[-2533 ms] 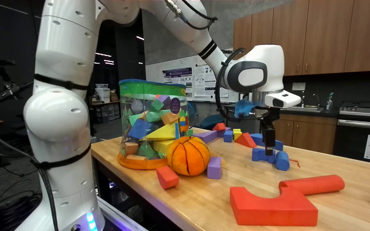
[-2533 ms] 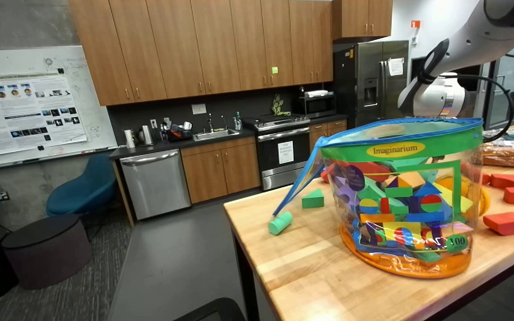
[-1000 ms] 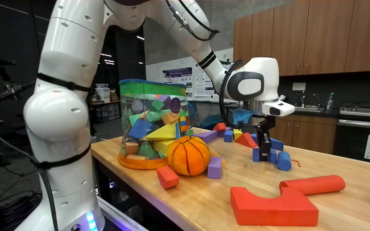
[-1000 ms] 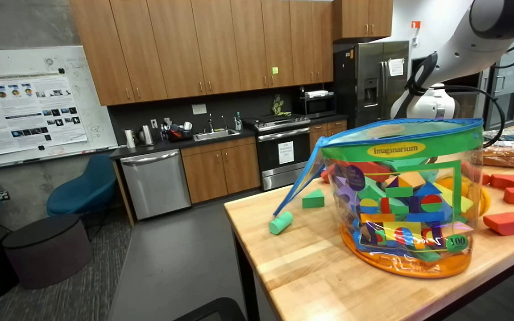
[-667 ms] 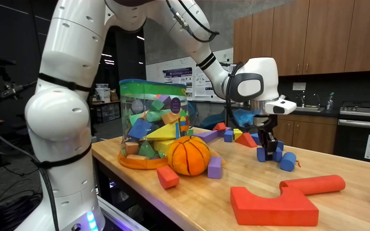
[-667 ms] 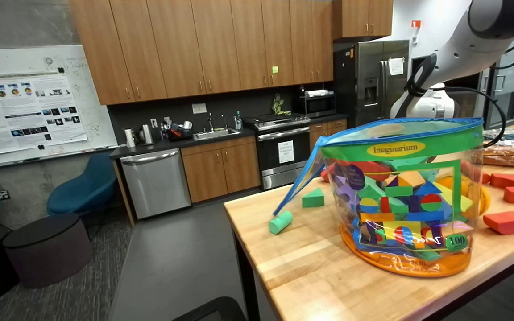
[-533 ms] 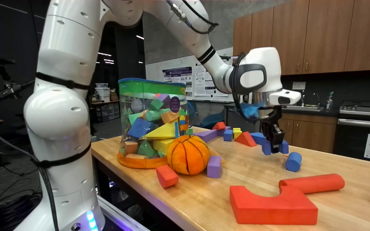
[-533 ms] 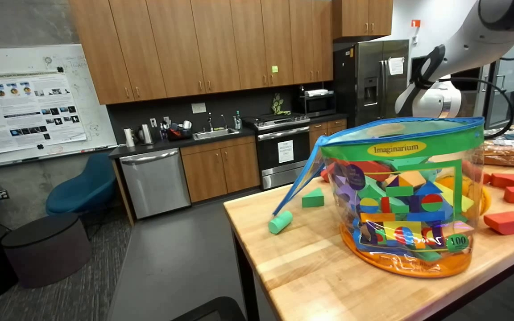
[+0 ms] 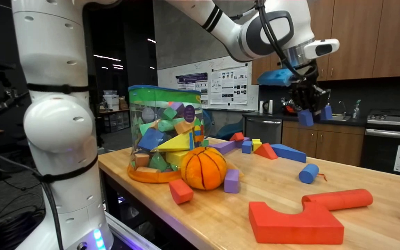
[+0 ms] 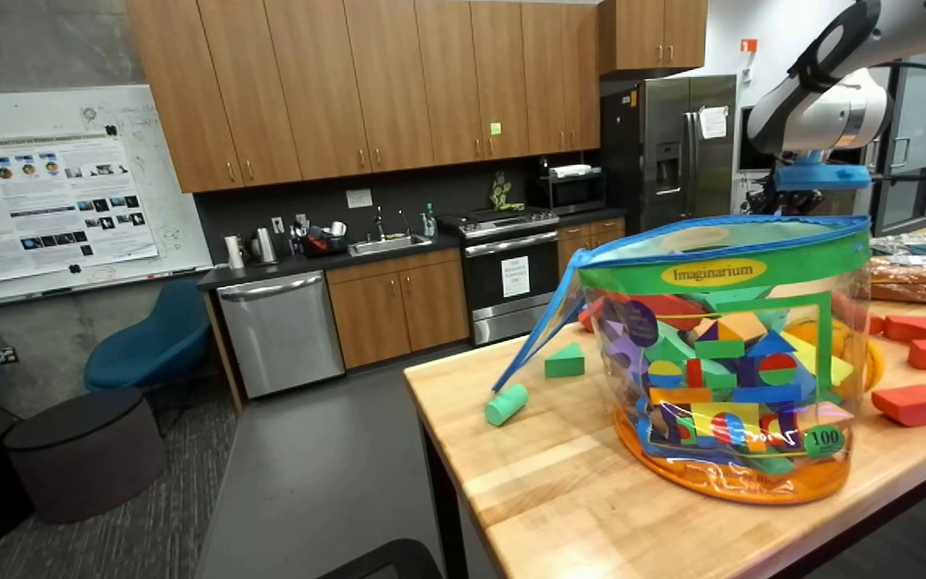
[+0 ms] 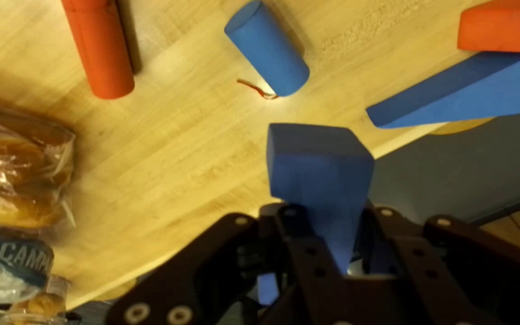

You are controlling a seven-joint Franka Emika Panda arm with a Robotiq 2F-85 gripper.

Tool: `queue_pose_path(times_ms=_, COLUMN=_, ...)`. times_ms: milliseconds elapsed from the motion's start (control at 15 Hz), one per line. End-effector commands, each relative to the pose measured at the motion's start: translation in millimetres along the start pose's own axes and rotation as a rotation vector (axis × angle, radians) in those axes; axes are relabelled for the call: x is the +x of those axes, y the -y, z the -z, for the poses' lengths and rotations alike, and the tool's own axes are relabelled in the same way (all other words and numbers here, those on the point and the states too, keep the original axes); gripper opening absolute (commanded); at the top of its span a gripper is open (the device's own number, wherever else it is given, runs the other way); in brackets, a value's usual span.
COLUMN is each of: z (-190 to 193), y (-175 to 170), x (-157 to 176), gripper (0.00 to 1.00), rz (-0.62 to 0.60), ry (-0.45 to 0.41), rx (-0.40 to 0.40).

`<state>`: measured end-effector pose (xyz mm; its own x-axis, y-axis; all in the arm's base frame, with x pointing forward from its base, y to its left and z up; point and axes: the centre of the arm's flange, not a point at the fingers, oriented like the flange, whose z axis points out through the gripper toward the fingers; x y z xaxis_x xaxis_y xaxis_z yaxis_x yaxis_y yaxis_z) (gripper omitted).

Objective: Pick up the blue square block with a curve and place it in the blocks bag

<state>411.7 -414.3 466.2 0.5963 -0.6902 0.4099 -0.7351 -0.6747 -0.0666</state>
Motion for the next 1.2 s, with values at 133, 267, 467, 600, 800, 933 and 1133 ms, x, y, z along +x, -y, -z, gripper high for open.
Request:
queue_pose_path(times_ms=133, z=82, y=25, x=-1, gripper=0.06, rz=0.124, ry=-0.123, rx=0.115)
queue_pose_path(times_ms=267, z=105, y=36, x=-2, gripper=0.06, rz=0.17, ry=-0.165, rx=0.142)
queue_pose_path(times_ms=467, z=142, y=56, x=-10, gripper=0.06, rz=0.253, ry=-0.23, rx=0.195)
queue_pose_path(times_ms=600, z=166, y=71, x=-19, gripper=0.06, rz=0.305, ry=-0.285, rx=0.242)
queue_pose_path(times_ms=800, z=197, y=91, x=-37, gripper=0.06, rz=0.378, ry=-0.363, rx=0.348)
queue_pose_path(times_ms=933, z=213, y=103, x=-53, gripper=0.06, rz=0.449, ry=-0.374, rx=0.406)
queue_pose_path(times_ms=1133, z=226, y=117, x=-80, gripper=0.06, rz=0.591, ry=-0.389, rx=0.481)
